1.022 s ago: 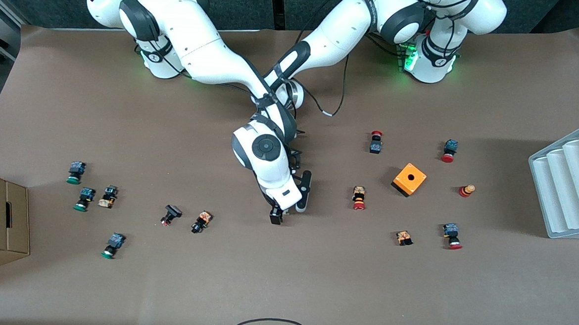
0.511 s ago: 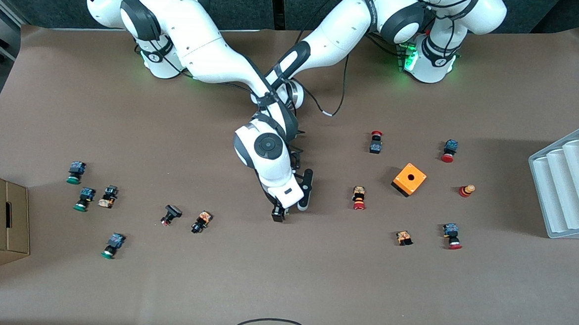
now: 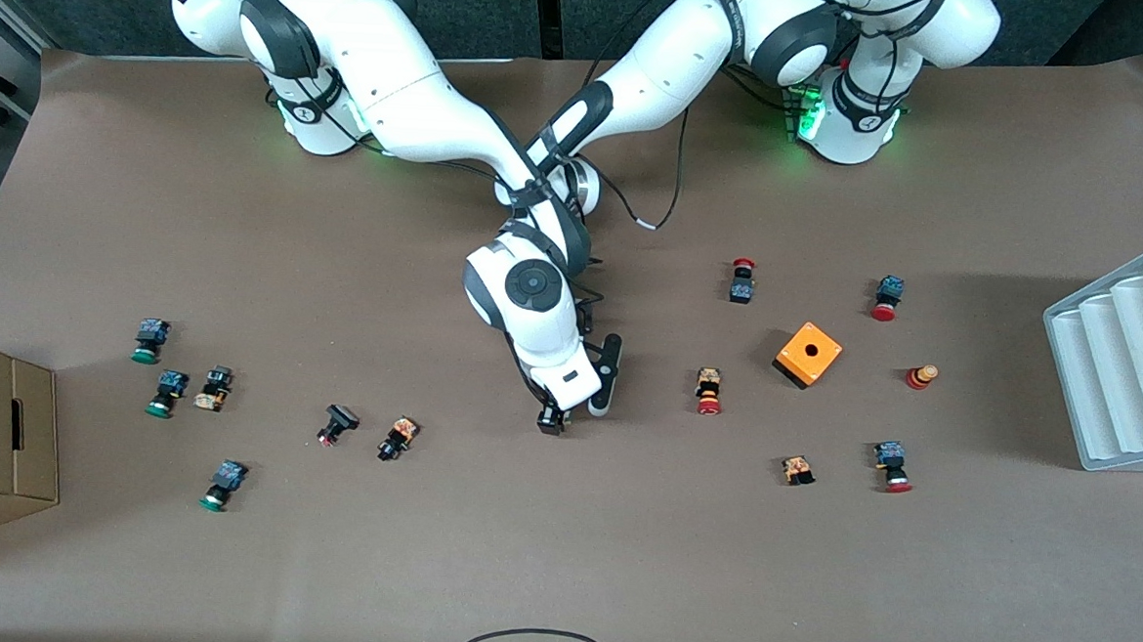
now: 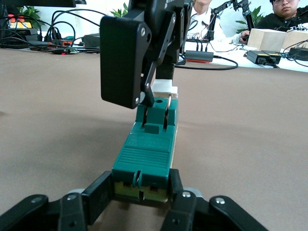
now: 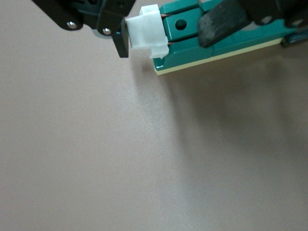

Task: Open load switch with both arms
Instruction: 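Close the right gripper around the white lever handle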

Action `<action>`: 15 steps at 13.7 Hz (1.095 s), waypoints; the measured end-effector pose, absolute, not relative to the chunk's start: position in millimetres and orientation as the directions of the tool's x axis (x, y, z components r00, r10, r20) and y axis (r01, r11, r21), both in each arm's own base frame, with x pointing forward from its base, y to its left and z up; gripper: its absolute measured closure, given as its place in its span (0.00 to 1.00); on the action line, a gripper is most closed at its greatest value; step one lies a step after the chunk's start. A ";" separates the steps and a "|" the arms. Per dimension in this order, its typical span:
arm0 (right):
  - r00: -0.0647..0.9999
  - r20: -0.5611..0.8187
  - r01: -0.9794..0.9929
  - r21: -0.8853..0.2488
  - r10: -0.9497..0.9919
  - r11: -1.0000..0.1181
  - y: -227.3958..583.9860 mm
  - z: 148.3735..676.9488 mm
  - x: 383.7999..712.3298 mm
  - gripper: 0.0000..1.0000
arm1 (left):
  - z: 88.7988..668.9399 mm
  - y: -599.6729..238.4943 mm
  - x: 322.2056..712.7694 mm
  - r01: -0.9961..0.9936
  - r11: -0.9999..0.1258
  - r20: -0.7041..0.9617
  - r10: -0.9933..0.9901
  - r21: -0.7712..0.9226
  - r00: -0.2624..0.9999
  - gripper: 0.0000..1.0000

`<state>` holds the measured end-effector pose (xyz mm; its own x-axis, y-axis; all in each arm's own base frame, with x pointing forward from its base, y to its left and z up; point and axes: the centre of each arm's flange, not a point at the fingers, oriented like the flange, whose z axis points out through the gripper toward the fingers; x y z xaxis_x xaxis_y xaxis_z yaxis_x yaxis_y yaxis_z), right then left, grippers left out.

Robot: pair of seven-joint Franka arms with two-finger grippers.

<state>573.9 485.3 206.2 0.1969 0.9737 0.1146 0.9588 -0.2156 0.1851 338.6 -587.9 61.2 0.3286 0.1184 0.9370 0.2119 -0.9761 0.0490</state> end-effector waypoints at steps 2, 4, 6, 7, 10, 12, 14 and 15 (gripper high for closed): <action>0.197 0.116 0.959 0.186 0.974 -0.216 486.5 206.7 573.4 0.37 | 61.2 -587.9 338.6 0.212 -0.976 0.937 0.118 0.049 0.329 0.48; 0.197 0.116 0.958 0.186 0.974 -0.216 486.4 206.8 573.5 0.37 | 61.2 -587.9 338.6 0.212 -0.976 0.937 0.118 0.049 0.329 0.48; 0.197 0.116 0.958 0.186 0.973 -0.216 486.4 206.8 573.5 0.37 | 61.2 -587.9 338.6 0.212 -0.976 0.937 0.118 0.049 0.329 0.48; 0.197 0.116 0.958 0.186 0.973 -0.216 486.3 206.9 573.6 0.37 | 61.2 -587.9 338.6 0.212 -0.976 0.937 0.118 0.049 0.329 0.48; 0.198 0.116 0.958 0.187 0.973 -0.217 485.8 207.2 574.2 0.38 | 61.2 -587.9 338.6 0.212 -0.976 0.937 0.118 0.049 0.329 0.48; 0.198 0.117 0.958 0.188 0.973 -0.218 485.6 207.6 574.6 0.38 | 61.2 -587.9 338.6 0.212 -0.976 0.937 0.118 0.049 0.329 0.48; 0.199 0.118 0.957 0.190 0.973 -0.219 485.4 209.0 575.6 0.38 | 61.2 -587.9 338.6 0.212 -0.976 0.937 0.118 0.049 0.329 0.48; 0.199 0.119 0.957 0.192 0.973 -0.219 485.2 209.9 576.1 0.38 | 61.2 -587.9 338.6 0.212 -0.976 0.937 0.118 0.049 0.329 0.48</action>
<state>576.1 485.2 209.9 0.1991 0.9728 0.1187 0.9566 -0.2192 0.1918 338.6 -587.9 61.2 0.3286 0.1184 0.9370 0.2119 -0.9761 0.0490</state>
